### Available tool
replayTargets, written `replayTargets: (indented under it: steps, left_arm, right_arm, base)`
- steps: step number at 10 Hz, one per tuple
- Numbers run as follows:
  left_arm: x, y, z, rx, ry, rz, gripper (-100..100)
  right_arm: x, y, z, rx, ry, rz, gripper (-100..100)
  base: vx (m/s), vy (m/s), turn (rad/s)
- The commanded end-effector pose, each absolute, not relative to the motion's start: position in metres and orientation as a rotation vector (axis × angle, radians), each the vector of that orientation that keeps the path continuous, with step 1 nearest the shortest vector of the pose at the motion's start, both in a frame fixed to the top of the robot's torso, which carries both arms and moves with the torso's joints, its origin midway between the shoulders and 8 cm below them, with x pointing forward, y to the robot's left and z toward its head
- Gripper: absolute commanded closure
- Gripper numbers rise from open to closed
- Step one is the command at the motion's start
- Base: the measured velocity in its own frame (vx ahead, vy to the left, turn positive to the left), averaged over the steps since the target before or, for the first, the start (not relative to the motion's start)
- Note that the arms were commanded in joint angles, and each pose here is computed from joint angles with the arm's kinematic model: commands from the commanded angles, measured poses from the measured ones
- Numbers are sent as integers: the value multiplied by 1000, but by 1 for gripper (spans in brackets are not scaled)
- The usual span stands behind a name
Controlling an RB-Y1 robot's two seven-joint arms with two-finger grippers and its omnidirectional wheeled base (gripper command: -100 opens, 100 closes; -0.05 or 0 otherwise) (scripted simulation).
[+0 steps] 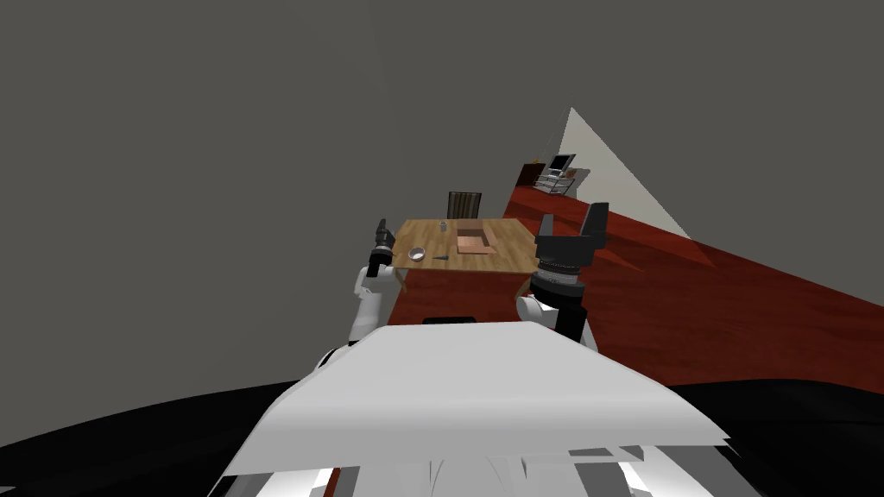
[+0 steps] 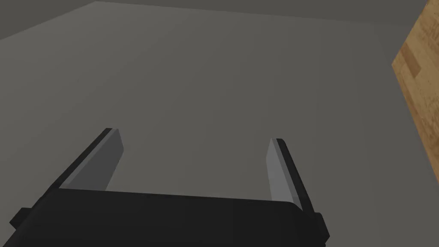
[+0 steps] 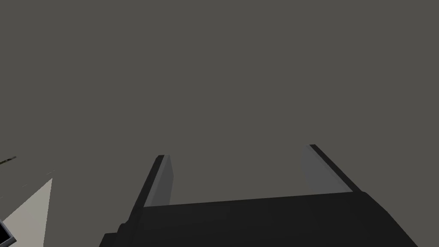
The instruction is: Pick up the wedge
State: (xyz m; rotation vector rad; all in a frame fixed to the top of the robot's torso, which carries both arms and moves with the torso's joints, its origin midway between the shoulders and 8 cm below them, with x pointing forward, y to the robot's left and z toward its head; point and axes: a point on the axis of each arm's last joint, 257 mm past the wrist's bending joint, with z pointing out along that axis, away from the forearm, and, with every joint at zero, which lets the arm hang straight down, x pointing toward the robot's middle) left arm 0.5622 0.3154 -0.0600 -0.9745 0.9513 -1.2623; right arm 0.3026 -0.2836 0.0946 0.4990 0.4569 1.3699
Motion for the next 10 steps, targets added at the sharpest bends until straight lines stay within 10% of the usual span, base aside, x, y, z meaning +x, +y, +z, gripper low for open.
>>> replayTargets:
  steps: [1,10]
  left_arm:
    - [579,320,-69,-1025,974,-1241,-100]
    - [630,334,-148,-1310,1106,-1116,-100]
  right_arm:
    - [303,-284,95,499,457,1370,0]
    - [303,-284,95,499,457,1370,0]
  base:
    - [-1,-2,-77]
    - [8,-1,-62]
